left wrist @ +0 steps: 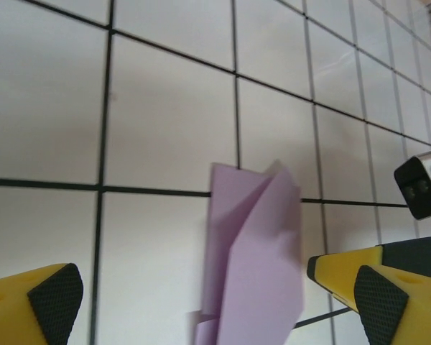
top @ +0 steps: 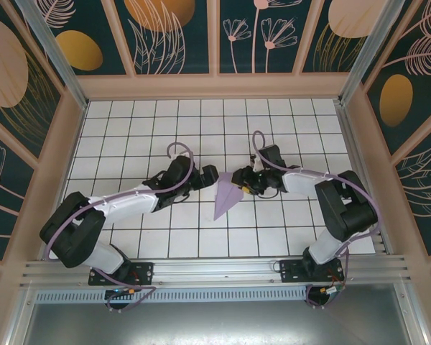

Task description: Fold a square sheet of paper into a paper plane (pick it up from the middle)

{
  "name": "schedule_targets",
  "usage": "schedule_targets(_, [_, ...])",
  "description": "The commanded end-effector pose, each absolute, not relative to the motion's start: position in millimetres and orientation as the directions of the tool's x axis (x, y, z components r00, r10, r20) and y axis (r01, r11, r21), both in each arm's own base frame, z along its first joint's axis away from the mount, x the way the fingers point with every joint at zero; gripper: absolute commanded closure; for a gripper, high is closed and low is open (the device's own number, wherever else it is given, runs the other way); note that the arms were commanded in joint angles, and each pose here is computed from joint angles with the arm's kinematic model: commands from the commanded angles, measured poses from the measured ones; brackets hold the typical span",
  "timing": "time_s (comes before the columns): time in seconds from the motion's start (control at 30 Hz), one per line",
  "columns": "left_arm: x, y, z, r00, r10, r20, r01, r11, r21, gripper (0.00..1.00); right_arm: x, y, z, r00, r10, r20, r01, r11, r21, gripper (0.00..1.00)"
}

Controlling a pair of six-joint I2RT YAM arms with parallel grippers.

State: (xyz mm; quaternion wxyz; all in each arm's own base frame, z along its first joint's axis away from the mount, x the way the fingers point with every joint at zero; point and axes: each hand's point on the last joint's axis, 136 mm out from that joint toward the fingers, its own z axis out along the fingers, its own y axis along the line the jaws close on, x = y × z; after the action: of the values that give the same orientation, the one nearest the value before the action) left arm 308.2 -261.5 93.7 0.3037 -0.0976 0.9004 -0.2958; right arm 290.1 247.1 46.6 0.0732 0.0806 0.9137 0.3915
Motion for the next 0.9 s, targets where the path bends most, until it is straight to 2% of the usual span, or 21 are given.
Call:
schedule_targets(0.0, [308.3,-246.5,95.3,-0.776,-0.387,-0.498,-0.031,0.812,-0.583,0.02,295.4,259.6,45.6,-0.977,0.209,-0.053,0.103,0.669,0.736,0.53])
schedule_targets(0.33, [304.5,-237.4,88.5,-0.779,-0.395,-0.487,-0.053,0.815,-0.577,0.02,292.8,281.2,42.5,-0.986,0.160,-0.040,0.076,0.655,0.752,0.60])
schedule_targets(0.57, [304.7,-234.1,90.1,-0.776,-0.399,-0.488,-0.057,0.815,-0.576,0.01,290.9,286.2,41.3,-0.988,0.156,-0.018,0.086,0.637,0.766,0.61])
schedule_targets(0.87, [304.6,-231.6,87.2,-0.778,-0.396,-0.487,-0.063,0.821,-0.567,0.02,301.3,255.0,33.2,-0.961,0.267,-0.069,0.159,0.742,0.651,0.59])
